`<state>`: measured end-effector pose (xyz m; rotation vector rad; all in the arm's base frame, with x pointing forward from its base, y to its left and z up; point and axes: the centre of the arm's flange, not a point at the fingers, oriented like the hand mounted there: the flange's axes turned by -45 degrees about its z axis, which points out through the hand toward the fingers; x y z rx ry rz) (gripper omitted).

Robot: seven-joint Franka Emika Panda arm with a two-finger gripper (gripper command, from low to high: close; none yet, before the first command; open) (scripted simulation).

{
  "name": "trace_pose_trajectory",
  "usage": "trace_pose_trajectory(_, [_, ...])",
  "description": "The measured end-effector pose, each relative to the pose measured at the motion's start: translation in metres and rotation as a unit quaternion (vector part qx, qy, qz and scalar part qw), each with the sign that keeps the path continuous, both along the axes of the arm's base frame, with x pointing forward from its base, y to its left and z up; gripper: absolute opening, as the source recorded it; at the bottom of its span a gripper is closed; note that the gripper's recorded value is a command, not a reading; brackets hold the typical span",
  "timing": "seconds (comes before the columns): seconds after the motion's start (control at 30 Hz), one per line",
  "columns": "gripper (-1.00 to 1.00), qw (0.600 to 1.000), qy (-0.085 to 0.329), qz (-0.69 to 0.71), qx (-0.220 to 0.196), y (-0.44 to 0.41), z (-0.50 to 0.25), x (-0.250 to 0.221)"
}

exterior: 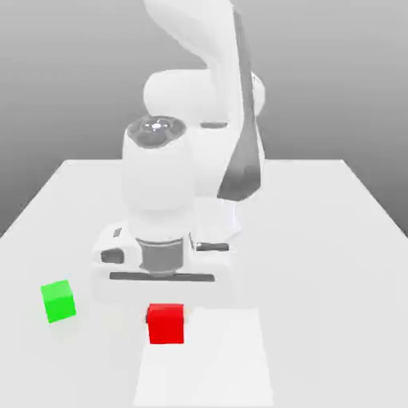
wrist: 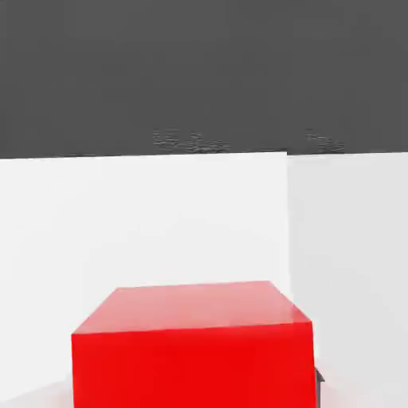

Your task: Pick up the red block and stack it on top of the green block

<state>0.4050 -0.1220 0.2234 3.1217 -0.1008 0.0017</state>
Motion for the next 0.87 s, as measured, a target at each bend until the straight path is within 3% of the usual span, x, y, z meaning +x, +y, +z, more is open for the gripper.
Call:
trace_pose_trajectory(0.33, [-1.0, 1.0, 0.001, -0.01, 0.007, -0.146, 0.021, -0.11])
trace_pose_trajectory(0.6, [-1.0, 1.0, -0.001, 0.0, 0.01, -0.15, -0.032, -0.114])
trace_pose_trajectory(0.63, [1.0, 1.0, 0.0, -0.001, 0.01, -0.15, -0.039, -0.115])
trace_pose_trajectory(0.87, [1.0, 1.0, -0.001, -0.001, 0.01, -0.15, -0.04, -0.115])
